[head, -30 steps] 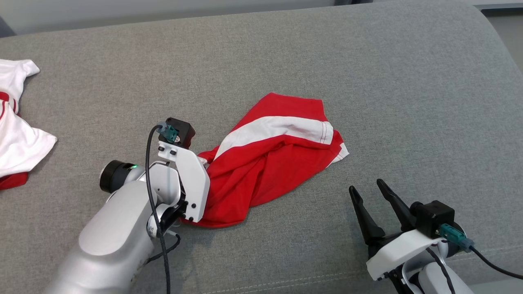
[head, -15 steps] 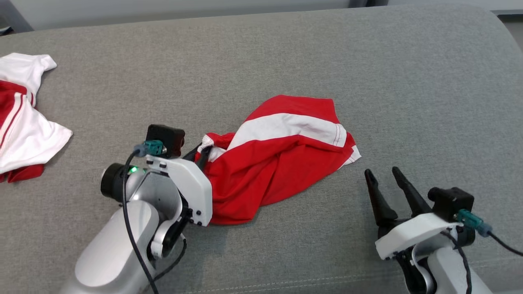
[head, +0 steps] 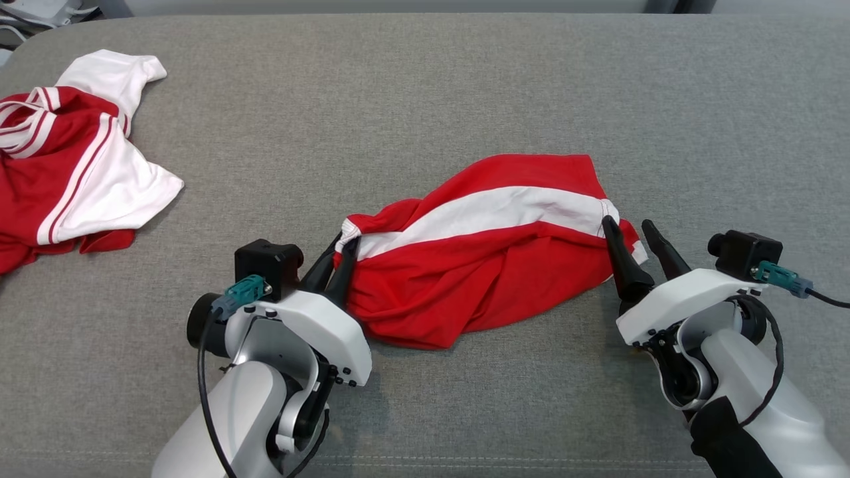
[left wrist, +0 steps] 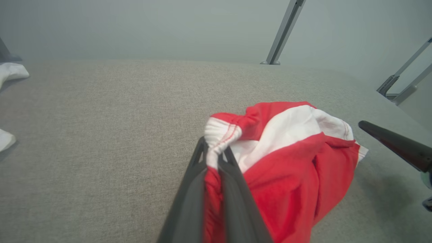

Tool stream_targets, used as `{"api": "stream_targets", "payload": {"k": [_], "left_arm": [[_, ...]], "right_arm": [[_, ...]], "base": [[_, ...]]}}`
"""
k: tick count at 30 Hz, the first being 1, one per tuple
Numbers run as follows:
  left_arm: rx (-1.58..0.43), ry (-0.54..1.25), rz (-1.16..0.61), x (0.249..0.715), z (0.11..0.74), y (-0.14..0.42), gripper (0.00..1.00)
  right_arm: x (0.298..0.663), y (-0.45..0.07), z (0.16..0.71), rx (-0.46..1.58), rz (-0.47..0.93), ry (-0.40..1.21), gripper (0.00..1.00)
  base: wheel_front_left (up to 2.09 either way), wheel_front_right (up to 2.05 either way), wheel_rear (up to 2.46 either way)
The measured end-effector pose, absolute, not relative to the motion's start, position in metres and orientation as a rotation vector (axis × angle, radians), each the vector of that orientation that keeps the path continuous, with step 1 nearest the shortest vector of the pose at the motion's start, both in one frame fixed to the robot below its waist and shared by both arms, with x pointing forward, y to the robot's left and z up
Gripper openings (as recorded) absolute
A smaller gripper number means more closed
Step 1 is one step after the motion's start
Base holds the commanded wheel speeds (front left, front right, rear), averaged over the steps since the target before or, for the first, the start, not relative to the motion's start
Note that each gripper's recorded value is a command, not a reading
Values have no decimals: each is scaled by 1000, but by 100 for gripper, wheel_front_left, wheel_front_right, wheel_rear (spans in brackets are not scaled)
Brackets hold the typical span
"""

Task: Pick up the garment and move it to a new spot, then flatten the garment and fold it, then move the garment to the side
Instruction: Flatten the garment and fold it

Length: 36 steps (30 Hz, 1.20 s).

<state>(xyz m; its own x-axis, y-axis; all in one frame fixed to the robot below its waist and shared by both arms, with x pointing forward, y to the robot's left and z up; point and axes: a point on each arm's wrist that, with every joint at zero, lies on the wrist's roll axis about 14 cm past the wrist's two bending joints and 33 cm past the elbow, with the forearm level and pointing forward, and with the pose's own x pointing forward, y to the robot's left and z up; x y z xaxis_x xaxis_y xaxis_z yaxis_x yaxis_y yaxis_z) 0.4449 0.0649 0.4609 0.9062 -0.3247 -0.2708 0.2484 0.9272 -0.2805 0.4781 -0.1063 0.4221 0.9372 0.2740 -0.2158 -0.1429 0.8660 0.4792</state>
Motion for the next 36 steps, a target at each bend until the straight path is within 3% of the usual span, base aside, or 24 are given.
{"api": "stream_targets", "payload": {"k": [8, 10, 11, 12, 13, 22, 29, 36], "left_arm": [[-257, 335, -283, 439, 456, 66, 0], [-262, 340, -279, 438, 455, 66, 0], [-262, 343, -280, 438, 454, 66, 0], [-263, 345, -279, 437, 453, 66, 0], [-263, 348, -278, 437, 452, 66, 0], [-269, 318, -261, 440, 455, 72, 0], [-342, 77, -209, 457, 513, 92, 0], [-460, -90, -282, 458, 577, 92, 0]], "right_arm": [[481, -93, 409, 452, 260, 352, 100], [484, -89, 409, 444, 274, 359, 74], [486, -88, 408, 440, 277, 363, 45], [487, -87, 407, 435, 282, 368, 31], [488, -86, 406, 434, 283, 373, 0], [503, -92, 416, 384, 306, 344, 0], [520, -112, 494, 435, 306, 107, 0], [504, -142, 577, 471, 305, -133, 0]], "base": [[0, 0, 0], [0, 0, 0], [0, 0, 0], [0, 0, 0], [0, 0, 0], [0, 0, 0], [0, 0, 0], [0, 0, 0]]}}
